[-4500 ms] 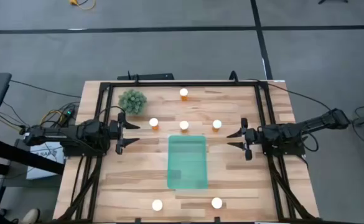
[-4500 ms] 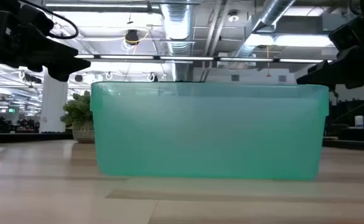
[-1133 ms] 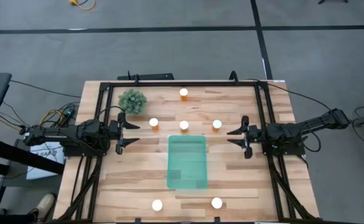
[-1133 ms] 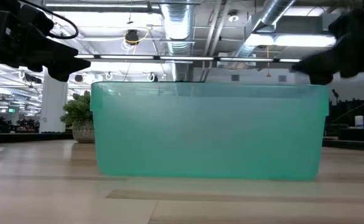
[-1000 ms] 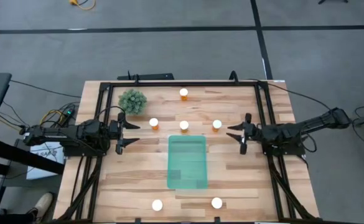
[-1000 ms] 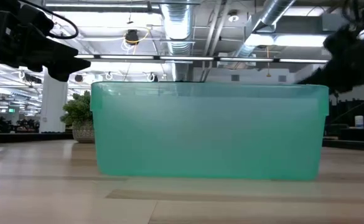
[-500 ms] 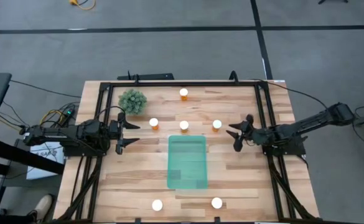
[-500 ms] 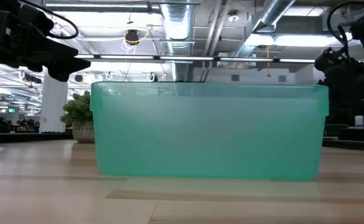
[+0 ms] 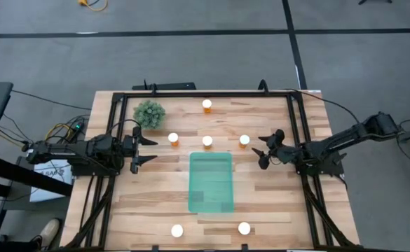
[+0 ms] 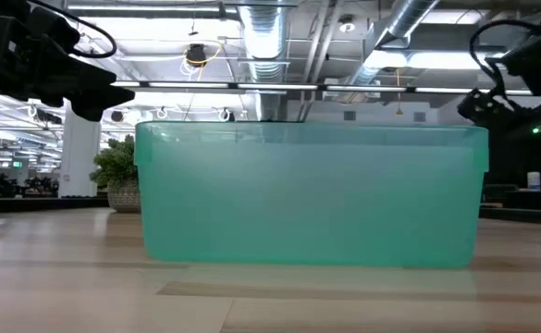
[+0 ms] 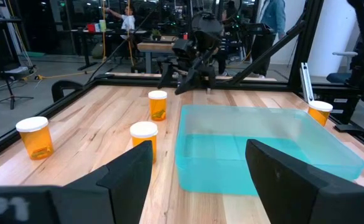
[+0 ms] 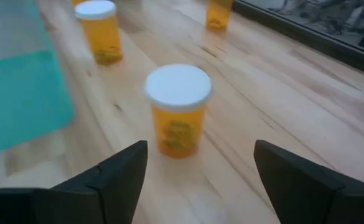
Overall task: Pick and place pill bottles into a basket
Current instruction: Put the orange pill bottle into the green bin
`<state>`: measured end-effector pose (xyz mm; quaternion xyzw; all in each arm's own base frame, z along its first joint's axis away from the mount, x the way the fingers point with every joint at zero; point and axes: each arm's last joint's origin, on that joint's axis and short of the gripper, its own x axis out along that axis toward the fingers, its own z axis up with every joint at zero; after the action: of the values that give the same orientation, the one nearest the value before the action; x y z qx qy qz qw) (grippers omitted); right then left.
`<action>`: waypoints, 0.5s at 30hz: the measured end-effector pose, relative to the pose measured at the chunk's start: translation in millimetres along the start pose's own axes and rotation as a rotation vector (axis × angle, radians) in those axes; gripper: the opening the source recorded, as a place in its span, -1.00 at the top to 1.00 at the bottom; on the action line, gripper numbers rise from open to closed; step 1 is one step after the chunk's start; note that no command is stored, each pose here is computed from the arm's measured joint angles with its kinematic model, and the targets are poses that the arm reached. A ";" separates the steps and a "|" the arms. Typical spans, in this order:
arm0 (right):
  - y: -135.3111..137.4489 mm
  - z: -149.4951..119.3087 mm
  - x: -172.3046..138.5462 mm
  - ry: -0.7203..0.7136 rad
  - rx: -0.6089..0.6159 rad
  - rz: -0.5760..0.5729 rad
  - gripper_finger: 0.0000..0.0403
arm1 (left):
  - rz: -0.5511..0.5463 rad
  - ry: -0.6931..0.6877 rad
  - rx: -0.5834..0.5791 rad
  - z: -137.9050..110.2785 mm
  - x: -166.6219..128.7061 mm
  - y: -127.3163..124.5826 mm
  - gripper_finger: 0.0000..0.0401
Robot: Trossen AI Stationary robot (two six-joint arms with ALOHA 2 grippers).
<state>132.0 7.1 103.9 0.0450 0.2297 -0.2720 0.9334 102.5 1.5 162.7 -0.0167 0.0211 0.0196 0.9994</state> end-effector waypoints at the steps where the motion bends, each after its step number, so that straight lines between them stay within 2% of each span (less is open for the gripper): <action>1: 0.0 0.2 1.9 -0.001 0.004 -0.005 -0.45 | 0.000 0.000 0.000 0.0 0.0 0.0 -0.23; 15: 8.1 0.6 35.1 0.079 -0.033 -0.100 -0.45 | 0.000 -0.001 0.000 0.1 0.0 0.0 -0.23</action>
<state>162.7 -3.2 88.2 0.0288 0.2728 -0.3126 0.9094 102.4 1.5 162.8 -0.0168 0.0208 0.0194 0.9995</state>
